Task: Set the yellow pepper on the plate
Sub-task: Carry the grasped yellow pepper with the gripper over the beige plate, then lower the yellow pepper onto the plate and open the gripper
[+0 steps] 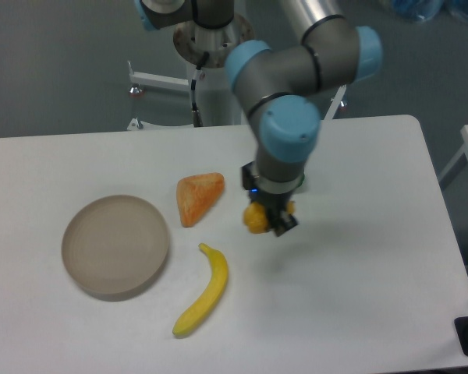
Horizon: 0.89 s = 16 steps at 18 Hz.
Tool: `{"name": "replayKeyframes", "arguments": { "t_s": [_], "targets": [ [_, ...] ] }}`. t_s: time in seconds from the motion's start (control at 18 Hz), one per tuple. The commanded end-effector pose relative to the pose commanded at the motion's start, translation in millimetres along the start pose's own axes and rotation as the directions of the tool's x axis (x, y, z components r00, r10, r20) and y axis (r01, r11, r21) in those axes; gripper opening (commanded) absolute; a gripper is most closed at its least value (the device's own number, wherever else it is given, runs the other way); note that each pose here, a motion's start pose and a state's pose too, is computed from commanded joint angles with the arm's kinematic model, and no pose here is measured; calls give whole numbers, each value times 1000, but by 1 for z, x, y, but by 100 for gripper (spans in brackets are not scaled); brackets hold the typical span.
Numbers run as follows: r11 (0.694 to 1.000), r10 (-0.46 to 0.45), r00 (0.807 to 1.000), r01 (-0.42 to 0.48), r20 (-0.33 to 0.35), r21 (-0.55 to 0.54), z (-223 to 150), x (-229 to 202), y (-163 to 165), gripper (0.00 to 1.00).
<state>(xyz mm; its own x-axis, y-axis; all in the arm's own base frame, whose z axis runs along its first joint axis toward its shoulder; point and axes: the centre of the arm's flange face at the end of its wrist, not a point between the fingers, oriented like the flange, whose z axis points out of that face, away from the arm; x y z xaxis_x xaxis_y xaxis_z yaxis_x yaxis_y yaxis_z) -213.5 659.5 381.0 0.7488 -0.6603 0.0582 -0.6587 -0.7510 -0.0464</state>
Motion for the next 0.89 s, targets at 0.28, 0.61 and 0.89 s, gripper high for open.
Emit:
{"name": "replayKeyframes", "arguments": {
  "t_s": [0.28, 0.61, 0.89],
  "targets": [
    [998, -46, 996, 44, 70, 36, 32, 41, -79, 25],
    [999, -43, 998, 43, 34, 16, 86, 87, -142, 25],
    [1000, -25, 1000, 25, 7, -4, 108, 103, -162, 32]
  ]
}}
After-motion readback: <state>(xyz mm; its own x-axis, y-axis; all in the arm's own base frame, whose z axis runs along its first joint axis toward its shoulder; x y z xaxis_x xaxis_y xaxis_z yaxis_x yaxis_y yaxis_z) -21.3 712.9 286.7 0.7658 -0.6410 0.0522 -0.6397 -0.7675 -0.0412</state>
